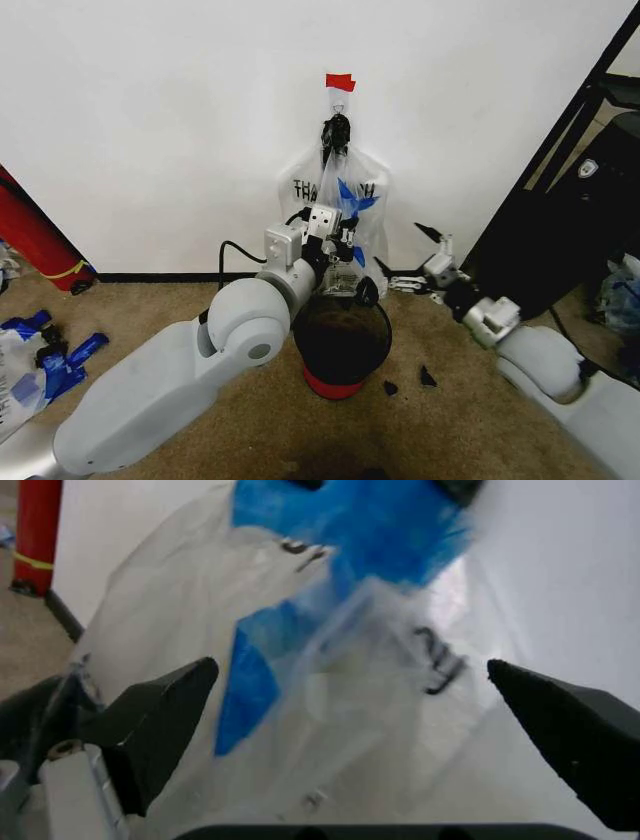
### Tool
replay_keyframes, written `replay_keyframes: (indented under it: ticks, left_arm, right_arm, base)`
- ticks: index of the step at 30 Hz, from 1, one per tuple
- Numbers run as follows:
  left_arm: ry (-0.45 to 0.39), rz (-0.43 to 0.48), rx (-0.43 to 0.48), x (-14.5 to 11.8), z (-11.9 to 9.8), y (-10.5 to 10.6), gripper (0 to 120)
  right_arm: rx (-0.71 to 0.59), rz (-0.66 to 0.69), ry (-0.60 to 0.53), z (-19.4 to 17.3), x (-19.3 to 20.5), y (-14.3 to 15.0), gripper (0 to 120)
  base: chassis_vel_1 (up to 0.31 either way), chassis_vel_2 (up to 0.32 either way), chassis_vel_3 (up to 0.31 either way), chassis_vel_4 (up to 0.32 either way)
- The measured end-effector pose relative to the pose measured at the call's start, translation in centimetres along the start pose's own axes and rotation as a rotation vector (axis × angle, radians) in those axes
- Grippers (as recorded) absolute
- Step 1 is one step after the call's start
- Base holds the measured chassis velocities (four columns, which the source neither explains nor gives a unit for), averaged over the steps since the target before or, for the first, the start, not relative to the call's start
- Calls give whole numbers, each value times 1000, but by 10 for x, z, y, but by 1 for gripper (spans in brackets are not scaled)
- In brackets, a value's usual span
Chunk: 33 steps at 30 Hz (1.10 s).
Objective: Pick up the garbage bag from the wall and place it over the trash bin.
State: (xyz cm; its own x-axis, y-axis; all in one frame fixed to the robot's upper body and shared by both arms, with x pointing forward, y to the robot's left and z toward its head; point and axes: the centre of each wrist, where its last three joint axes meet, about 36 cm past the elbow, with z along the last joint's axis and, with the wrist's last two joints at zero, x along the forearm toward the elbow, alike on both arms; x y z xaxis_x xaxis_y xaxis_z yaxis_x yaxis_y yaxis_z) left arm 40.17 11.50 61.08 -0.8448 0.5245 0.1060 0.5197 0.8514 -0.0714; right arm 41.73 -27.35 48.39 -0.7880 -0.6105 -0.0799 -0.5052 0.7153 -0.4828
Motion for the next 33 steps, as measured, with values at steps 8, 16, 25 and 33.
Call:
replay_keyframes:
  ticks: [8,16,25,33]
  left_arm:
    - [-2,13,3,1,-3,-4,0]
    - [-3,20,2,1,-5,-5,0]
    - [0,25,10,3,-6,-7,0]
    - [-3,30,13,4,-8,-8,0]
  right_arm:
    - [41,-14,-7,11,-25,11,100]
    - [215,-1,-2,7,-41,9,93]
    - [293,3,38,-2,-54,12,88]
    - [334,-2,60,-8,-61,9,66]
  base:
    - [0,0,0,0]
    - [0,0,0,0]
    - [0,0,0,0]
    - [0,0,0,0]
